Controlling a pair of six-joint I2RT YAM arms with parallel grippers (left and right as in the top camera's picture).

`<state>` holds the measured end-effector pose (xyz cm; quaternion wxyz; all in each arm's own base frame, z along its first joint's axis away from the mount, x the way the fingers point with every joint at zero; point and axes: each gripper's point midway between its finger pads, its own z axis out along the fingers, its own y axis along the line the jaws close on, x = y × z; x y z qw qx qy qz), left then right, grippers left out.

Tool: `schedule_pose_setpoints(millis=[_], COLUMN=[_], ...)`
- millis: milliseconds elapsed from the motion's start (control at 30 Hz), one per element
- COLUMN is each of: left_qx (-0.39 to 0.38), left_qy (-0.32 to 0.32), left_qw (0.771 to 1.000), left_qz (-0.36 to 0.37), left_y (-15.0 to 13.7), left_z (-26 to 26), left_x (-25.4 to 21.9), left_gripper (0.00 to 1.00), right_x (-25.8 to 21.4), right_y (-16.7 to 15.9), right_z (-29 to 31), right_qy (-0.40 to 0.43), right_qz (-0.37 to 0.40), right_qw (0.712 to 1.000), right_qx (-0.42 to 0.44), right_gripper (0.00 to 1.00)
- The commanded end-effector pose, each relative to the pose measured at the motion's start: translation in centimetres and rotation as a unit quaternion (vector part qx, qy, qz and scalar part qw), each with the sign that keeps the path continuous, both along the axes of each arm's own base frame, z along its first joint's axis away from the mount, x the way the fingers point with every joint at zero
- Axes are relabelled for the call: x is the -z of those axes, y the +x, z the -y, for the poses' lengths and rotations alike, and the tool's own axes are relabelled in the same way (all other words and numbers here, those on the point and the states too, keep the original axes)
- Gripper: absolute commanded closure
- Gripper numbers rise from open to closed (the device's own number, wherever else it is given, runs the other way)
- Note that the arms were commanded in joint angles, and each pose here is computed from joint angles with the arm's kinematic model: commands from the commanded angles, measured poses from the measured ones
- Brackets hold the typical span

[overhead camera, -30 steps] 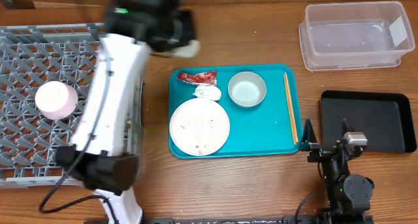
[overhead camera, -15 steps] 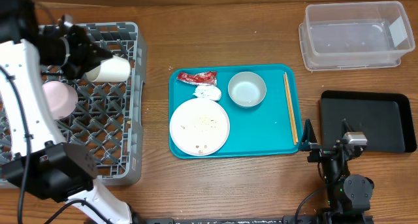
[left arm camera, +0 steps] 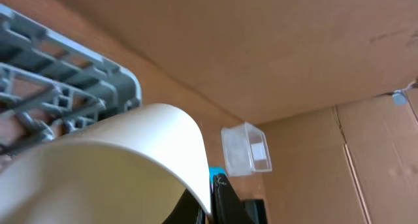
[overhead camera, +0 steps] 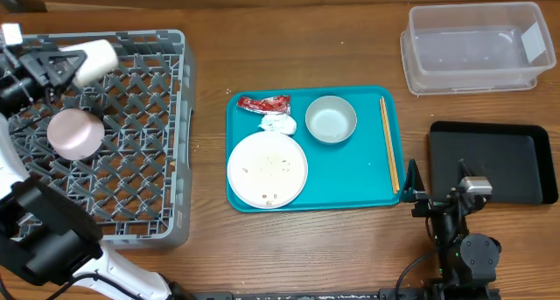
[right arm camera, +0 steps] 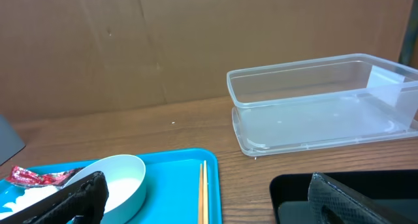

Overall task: Sort waste into correct bins and load items into the dishwasher
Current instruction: 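Carry the paper cup left over the dish rack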

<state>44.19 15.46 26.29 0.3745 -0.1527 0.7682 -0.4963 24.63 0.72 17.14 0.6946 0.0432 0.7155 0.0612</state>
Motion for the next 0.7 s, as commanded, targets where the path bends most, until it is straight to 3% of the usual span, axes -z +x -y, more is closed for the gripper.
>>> schedule_pose_setpoints(millis=[0, 133, 467, 667], left_qx=[0.032, 0.037, 0.038, 0.047], left_qy=[-0.031, 0.018, 0.032, 0.037], left_qw=[0.999, 0.997, 0.996, 0.992], left_qz=[0.030, 0.066, 0.080, 0.114], left_y=[0.4, 1.9, 3.9, 5.0], left_z=[0.4, -0.5, -2.0, -2.6], left_x=[1.5, 3.6, 8.2, 8.9], left_gripper=[0.96, 0.94, 0.95, 0.85], right_x=[0.2, 0.2, 0.2, 0.2], right_y=[0.0, 0.0, 0.0, 0.0], right_z=[0.0, 0.0, 0.0, 0.0], right_qy=[0.002, 0.002, 0.002, 0.002], right_qz=[0.002, 0.002, 0.002, 0.002], right_qw=[1.000, 1.000, 1.000, 1.000], right_qx=[0.000, 0.000, 0.000, 0.000], right_gripper=[0.00, 0.00, 0.00, 0.00])
